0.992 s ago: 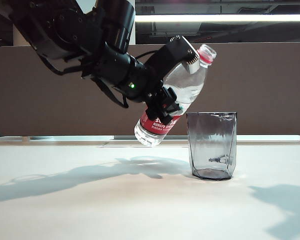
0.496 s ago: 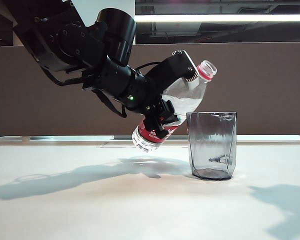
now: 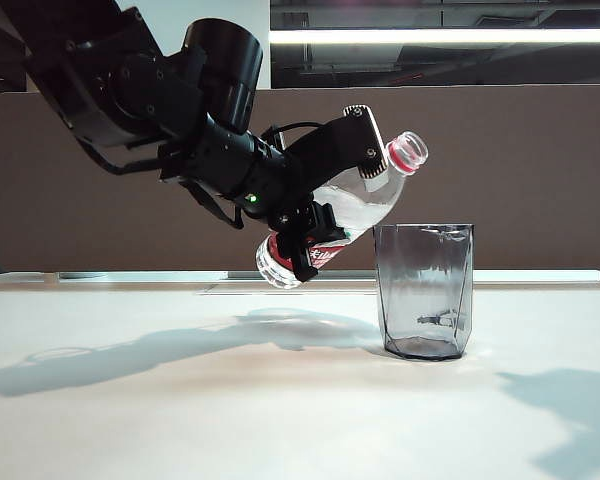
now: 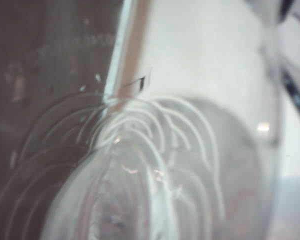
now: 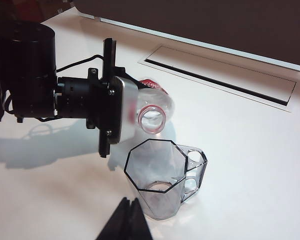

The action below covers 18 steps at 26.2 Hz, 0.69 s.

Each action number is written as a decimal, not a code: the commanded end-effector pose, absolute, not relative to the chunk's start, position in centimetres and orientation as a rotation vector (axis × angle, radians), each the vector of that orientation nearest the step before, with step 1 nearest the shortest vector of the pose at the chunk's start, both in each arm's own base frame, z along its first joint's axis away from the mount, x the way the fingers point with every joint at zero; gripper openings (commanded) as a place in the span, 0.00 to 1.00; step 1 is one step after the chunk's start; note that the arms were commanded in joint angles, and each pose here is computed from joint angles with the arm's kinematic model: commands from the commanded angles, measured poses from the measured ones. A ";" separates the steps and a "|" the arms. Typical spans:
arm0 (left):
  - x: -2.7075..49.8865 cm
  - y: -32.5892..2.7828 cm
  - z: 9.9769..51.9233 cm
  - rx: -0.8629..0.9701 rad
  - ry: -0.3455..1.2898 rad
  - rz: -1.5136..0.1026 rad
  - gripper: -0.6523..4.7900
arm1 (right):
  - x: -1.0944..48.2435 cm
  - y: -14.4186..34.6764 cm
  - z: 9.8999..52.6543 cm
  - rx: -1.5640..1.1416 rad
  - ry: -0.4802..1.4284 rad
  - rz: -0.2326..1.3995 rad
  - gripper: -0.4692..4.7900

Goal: Pick up the mineral water bottle with the left hand on the table and pour water into the mug until it's half full.

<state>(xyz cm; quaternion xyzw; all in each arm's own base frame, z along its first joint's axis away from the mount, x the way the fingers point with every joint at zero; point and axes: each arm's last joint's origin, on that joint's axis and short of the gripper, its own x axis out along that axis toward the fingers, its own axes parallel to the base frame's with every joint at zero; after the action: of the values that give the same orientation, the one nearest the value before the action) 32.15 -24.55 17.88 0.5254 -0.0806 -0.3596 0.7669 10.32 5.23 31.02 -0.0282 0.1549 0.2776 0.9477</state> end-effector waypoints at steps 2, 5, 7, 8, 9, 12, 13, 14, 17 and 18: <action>32.6 -24.9 19.2 1.143 -0.308 -0.710 0.37 | 10.3 5.2 31.4 -0.056 0.289 0.567 0.07; 32.7 -25.0 18.8 1.178 -0.316 -0.710 0.37 | 10.3 5.2 31.4 -0.056 0.289 0.567 0.07; 32.7 -25.0 18.7 1.206 -0.323 -0.711 0.37 | 10.3 5.2 31.4 -0.056 0.289 0.567 0.07; 32.7 -25.0 18.6 1.213 -0.326 -0.709 0.37 | 10.3 5.2 31.4 -0.056 0.289 0.567 0.07; 32.7 -25.0 18.6 1.214 -0.329 -0.708 0.37 | 10.3 5.2 31.4 -0.056 0.289 0.567 0.07; 32.7 -25.0 18.6 1.231 -0.336 -0.706 0.37 | 10.2 5.2 31.4 -0.055 0.286 0.567 0.07; 32.7 -25.0 18.6 1.237 -0.339 -0.705 0.37 | 10.2 5.2 31.5 -0.055 0.285 0.567 0.07; 32.7 -25.0 18.6 1.245 -0.343 -0.705 0.37 | 10.2 5.2 31.5 -0.055 0.284 0.567 0.07; 32.8 -25.0 18.7 1.247 -0.344 -0.703 0.37 | 10.1 5.1 31.5 -0.055 0.284 0.567 0.07; 32.8 -25.0 18.7 1.247 -0.346 -0.702 0.37 | 10.1 5.1 31.5 -0.055 0.283 0.567 0.07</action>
<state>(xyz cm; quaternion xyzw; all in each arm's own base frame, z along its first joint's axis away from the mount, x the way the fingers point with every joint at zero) 32.54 -24.78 17.14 0.5744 -0.1183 -0.3441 0.7333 10.19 5.17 31.08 -0.0275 0.1518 0.2777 0.9482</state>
